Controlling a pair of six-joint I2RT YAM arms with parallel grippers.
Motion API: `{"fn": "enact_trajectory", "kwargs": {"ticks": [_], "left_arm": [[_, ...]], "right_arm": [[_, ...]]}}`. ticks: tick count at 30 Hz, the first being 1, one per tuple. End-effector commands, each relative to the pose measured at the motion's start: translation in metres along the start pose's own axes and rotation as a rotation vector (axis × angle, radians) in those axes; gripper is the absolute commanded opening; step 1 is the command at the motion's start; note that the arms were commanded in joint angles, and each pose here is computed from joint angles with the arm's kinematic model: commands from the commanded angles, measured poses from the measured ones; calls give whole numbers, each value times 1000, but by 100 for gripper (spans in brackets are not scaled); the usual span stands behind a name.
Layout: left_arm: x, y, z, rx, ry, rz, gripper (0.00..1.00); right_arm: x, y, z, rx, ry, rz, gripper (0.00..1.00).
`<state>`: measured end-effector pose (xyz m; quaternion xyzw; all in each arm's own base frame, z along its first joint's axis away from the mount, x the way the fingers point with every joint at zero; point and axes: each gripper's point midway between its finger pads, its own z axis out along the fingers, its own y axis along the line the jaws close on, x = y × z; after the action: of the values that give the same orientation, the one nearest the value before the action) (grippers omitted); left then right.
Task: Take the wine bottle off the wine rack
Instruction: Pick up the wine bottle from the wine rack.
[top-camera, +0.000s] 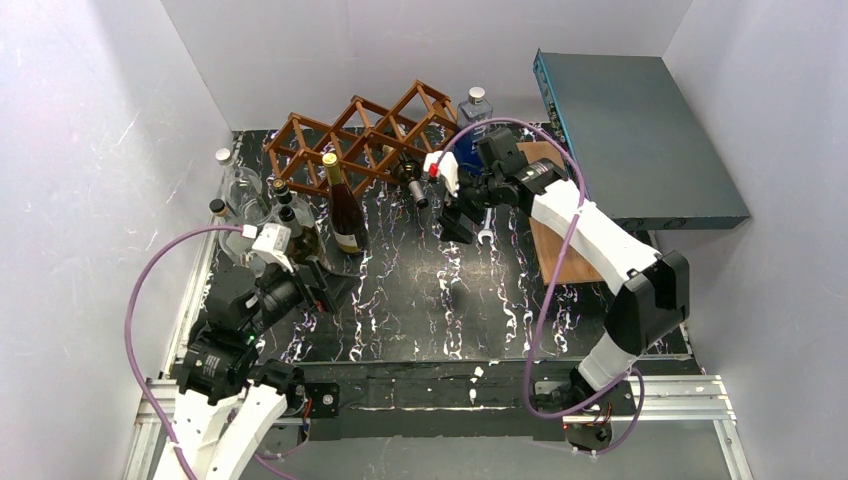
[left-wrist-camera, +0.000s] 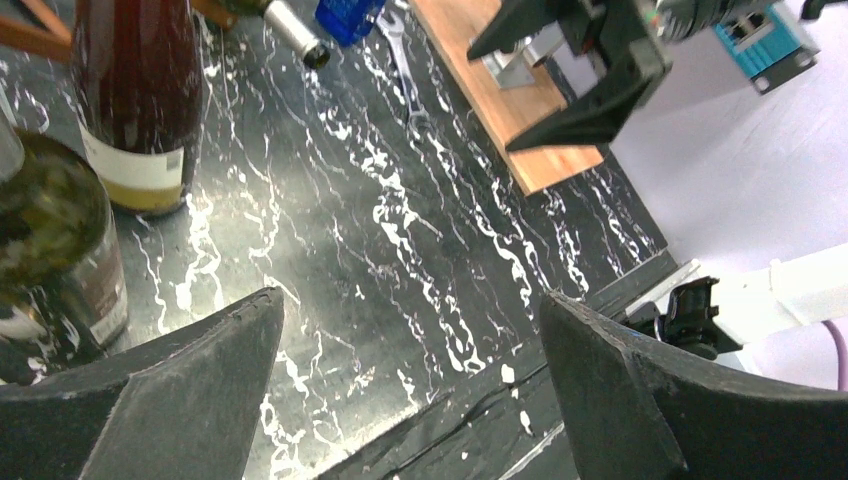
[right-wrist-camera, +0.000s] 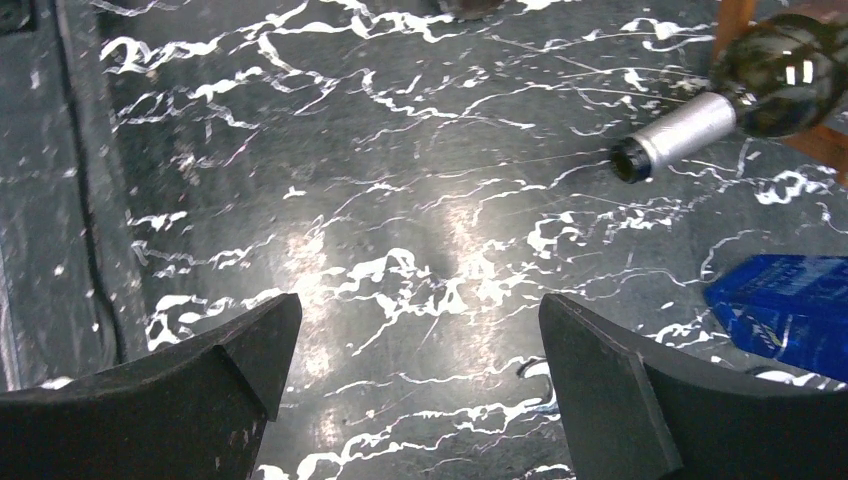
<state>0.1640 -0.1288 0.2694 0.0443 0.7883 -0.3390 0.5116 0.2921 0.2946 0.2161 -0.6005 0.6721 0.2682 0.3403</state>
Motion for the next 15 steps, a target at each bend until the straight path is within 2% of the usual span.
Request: {"fn": "enact_trajectory", "kwargs": {"ticks": [1, 7, 15], "left_arm": [[21, 8, 6, -4, 49, -51, 98], [41, 18, 11, -10, 42, -92, 98], [57, 25, 6, -9, 15, -122, 98]], "right_arm": [[-26, -33, 12, 150, -8, 43, 99], [-42, -58, 39, 295, -29, 119, 98], [-38, -109, 75, 564, -104, 361, 98]]}}
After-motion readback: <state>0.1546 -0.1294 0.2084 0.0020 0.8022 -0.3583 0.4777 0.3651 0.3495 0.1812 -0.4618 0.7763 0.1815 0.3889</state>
